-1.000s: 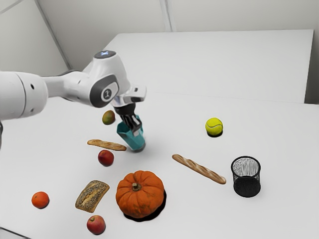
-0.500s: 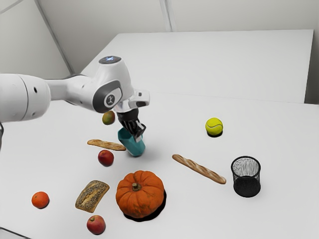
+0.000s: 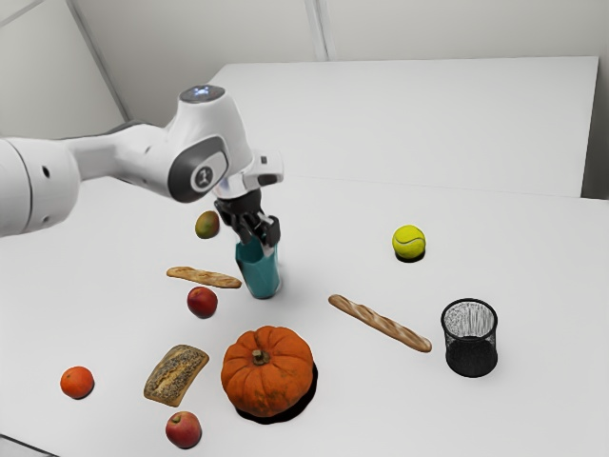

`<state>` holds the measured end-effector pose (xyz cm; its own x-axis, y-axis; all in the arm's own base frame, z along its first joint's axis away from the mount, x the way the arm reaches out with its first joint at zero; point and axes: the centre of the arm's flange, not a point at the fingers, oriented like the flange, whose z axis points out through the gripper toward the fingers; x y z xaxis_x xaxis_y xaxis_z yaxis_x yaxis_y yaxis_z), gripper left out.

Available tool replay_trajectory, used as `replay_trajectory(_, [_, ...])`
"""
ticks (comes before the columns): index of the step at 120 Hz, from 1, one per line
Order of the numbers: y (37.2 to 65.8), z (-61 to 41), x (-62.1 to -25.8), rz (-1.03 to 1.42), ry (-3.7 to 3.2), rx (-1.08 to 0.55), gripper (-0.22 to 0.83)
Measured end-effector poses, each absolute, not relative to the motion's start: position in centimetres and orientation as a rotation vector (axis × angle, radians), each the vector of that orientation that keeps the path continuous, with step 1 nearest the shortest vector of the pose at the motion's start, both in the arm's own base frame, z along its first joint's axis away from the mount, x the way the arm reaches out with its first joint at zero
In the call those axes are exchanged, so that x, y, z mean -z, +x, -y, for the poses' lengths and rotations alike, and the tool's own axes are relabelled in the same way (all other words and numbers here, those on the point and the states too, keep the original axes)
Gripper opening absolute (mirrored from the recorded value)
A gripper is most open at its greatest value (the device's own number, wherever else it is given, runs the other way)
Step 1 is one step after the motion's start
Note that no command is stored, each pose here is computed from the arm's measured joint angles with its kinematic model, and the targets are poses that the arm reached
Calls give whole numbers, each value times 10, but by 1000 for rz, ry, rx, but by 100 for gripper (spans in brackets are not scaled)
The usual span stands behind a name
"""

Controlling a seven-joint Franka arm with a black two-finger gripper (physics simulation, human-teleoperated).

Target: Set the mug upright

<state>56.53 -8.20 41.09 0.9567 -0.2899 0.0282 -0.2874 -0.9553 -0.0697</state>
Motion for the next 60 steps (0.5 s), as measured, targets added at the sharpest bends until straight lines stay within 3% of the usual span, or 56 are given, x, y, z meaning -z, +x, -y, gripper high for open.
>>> replay_trajectory(25, [580,67,-468,-293,-3083,91,50])
replay_trajectory(60, [579,72,-589,-153,-3079,143,59])
